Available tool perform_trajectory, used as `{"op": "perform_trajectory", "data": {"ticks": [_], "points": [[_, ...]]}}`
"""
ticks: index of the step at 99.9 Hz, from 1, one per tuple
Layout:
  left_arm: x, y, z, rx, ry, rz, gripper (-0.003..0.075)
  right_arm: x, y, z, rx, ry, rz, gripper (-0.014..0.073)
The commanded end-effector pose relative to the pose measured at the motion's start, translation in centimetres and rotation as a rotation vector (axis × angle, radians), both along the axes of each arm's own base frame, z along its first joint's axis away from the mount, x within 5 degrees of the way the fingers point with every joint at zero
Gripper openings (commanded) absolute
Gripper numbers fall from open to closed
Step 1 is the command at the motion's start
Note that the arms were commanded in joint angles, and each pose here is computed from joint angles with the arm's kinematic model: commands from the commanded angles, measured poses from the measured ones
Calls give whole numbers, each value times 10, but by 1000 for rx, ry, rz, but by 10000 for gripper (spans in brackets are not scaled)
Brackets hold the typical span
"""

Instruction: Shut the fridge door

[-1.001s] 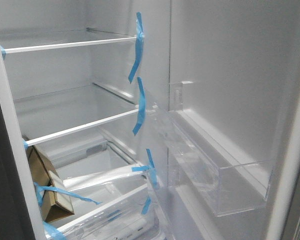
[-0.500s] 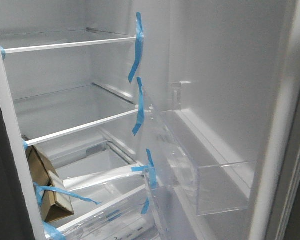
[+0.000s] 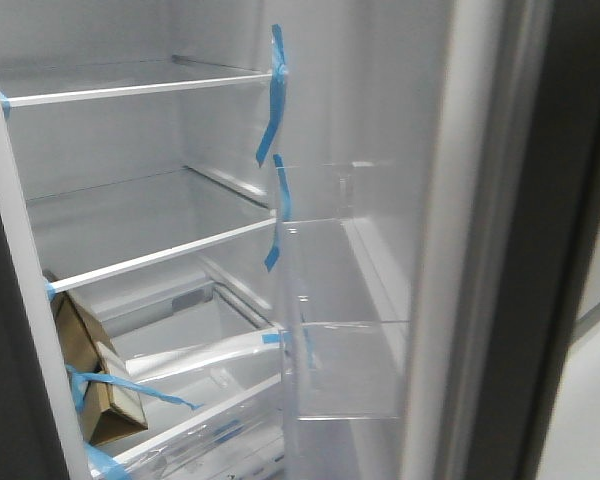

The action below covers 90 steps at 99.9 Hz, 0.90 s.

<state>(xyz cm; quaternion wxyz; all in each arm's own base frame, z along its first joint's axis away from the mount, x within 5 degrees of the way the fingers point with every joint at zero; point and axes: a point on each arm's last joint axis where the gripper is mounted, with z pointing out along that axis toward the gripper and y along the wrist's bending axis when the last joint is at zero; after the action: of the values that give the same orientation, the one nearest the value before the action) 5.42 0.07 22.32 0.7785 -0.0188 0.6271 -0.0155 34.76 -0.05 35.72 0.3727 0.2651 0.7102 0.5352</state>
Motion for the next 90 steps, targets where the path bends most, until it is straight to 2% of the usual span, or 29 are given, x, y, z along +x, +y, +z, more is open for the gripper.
{"op": "perform_trajectory", "data": {"ticks": [1, 68, 90], "points": [[0, 0, -5, -6, -48, -1, -20, -5, 17, 26, 50, -92, 88, -73], [0, 0, -5, -6, -48, -1, -20, 21, 93, 32, 46, -118, 256, -73], [0, 0, -5, -6, -48, -1, -20, 22, 115, 25, 43, -99, 286, -73]]}}
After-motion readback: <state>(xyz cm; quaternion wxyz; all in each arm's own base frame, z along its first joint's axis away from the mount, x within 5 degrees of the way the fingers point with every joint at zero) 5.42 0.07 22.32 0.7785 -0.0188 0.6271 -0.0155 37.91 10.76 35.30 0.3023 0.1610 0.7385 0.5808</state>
